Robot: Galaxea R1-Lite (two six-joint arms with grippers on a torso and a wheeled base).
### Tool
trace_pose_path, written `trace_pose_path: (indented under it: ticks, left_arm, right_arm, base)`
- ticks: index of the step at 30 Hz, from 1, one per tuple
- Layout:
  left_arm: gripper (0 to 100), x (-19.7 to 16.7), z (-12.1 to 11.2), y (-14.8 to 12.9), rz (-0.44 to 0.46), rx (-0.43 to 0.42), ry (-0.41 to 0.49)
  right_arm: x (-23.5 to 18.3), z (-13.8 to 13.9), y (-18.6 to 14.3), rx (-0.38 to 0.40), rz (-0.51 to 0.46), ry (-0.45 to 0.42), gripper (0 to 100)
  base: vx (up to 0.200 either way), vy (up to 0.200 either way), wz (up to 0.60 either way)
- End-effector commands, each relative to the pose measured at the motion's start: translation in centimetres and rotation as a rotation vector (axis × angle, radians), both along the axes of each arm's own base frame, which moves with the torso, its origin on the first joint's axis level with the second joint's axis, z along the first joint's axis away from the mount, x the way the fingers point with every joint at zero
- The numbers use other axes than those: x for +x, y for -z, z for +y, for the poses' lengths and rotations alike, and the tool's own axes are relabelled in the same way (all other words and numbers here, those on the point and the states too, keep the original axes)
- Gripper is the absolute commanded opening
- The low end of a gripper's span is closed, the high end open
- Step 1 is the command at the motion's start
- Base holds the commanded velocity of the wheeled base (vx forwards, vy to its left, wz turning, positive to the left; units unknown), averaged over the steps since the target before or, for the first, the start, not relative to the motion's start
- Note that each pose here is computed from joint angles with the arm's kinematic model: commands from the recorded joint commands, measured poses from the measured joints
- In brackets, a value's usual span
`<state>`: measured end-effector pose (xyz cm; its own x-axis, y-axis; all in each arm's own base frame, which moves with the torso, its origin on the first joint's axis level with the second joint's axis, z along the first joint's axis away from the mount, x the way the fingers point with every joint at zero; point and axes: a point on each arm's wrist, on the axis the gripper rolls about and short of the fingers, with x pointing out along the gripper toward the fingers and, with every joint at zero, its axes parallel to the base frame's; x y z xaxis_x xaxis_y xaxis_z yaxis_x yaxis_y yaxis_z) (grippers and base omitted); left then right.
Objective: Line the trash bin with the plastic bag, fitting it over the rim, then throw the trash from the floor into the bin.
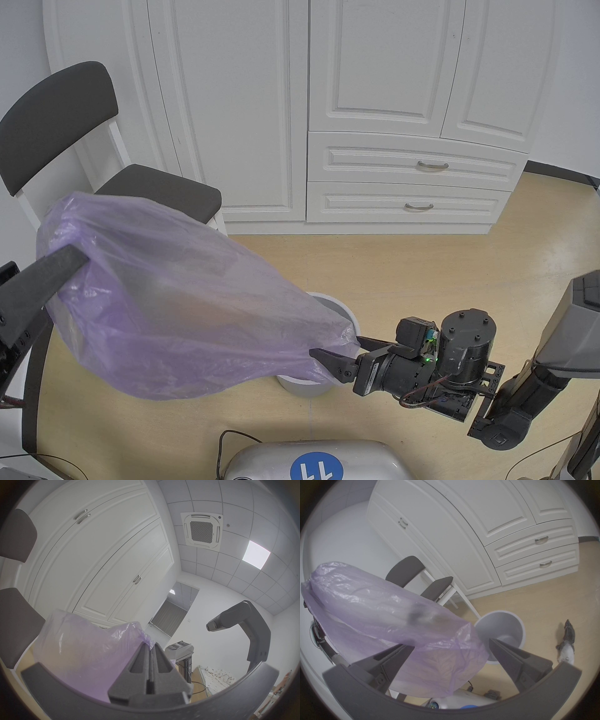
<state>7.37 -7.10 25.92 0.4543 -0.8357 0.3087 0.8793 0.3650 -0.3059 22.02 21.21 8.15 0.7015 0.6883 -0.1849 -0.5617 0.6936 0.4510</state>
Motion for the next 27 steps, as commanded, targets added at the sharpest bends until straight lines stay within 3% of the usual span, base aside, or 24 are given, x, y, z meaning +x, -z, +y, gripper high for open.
trace_pose_path:
  ticks: [1, 9, 27]
  left_arm:
    - [0, -0.7, 0.5, -0.5, -0.035, -0.029, 0.002]
    - [0, -1.5, 1.2, -0.7, -0.072, -0.046, 0.005]
    - [0, -1.8, 1.2, 0.2, -0.087, -0.03, 0.06]
  right_arm:
    - [-0.5, -0.3, 2.6, 0.02, 0.043, -0.046, 100]
    - [-0.4, -1.2, 4.6, 0.006, 0.104, -0.085, 100]
    - [-1.4, -0.8, 2.9, 0.076, 0.107, -0.141, 100]
  base:
    - [0.0, 0.0, 0.0]
    - [0.0, 0.0, 0.0]
    - [0.0, 0.0, 0.0]
